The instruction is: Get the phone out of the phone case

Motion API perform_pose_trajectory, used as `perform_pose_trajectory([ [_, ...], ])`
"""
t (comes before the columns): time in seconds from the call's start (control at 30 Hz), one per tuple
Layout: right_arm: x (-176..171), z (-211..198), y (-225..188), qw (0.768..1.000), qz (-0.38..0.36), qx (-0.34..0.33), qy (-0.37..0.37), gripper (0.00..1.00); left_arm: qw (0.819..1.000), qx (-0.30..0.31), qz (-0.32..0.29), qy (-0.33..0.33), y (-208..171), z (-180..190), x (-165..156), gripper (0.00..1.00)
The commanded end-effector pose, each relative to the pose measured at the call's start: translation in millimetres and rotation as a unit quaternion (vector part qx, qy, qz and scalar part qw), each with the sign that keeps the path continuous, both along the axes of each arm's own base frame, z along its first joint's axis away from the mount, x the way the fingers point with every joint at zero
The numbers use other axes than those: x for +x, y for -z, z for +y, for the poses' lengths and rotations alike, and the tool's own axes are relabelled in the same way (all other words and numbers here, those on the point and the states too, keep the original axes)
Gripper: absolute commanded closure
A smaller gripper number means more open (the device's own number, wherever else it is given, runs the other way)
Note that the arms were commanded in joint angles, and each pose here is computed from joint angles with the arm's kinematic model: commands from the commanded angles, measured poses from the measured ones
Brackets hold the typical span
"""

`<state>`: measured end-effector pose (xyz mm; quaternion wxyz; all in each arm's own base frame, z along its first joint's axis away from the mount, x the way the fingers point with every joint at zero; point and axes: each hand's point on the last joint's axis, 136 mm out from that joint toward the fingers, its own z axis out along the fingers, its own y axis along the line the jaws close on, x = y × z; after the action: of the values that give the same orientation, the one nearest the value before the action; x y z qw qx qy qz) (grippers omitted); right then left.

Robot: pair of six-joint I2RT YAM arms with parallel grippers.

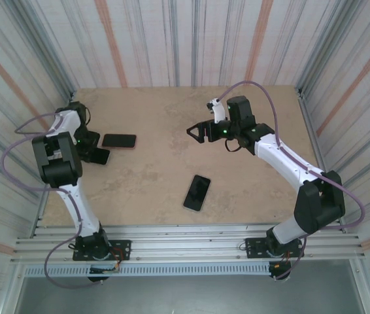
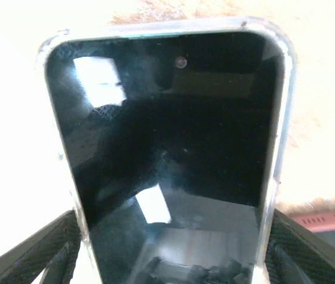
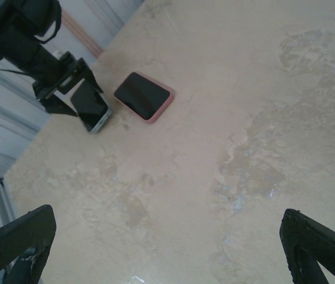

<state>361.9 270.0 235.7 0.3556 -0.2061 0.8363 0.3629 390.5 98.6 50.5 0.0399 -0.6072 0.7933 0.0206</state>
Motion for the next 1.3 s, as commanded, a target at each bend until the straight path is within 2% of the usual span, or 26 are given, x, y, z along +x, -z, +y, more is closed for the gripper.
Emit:
perform_pose_trajectory([
  [0.0, -2, 4, -4, 1.000, 0.010, 0.027, -0.001, 0.01, 0.999, 0.002, -0.033, 0.023, -31, -2, -5, 0.44],
  [0.2, -1, 12, -5, 0.999, 0.017, 0.044, -0.003, 0.01, 0.996, -0.010, -0.073, 0.052, -54, -14, -13, 0.43],
  [0.3, -1, 17, -4, 0.999, 0.021, 0.047, -0.010, 0.01, 0.995, -0.023, -0.071, 0.065, -49, -19, -16, 0.28],
  [0.37, -2, 18, -5, 0.999, 0.021, 0.049, -0.012, 0.01, 0.996, -0.015, -0.058, 0.061, -43, -16, -22, 0.12],
  [0.43, -2, 18, -4, 0.999, 0.023, 0.048, -0.012, 0.01, 0.998, -0.016, -0.046, 0.049, -34, -14, -25, 0.07],
  [0.67, -5, 16, -1, 0.999, 0.025, 0.043, -0.012, 0.01, 0.999, -0.037, -0.033, 0.009, -10, -17, -20, 0.07],
  [0.97, -8, 11, 4, 0.999, 0.030, 0.040, -0.004, 0.01, 0.999, -0.040, -0.011, -0.007, 17, -11, -13, 0.06],
  [1.27, -6, 10, 7, 0.998, 0.037, 0.041, -0.001, 0.01, 0.999, -0.038, 0.001, -0.013, 27, -5, -10, 0.05],
])
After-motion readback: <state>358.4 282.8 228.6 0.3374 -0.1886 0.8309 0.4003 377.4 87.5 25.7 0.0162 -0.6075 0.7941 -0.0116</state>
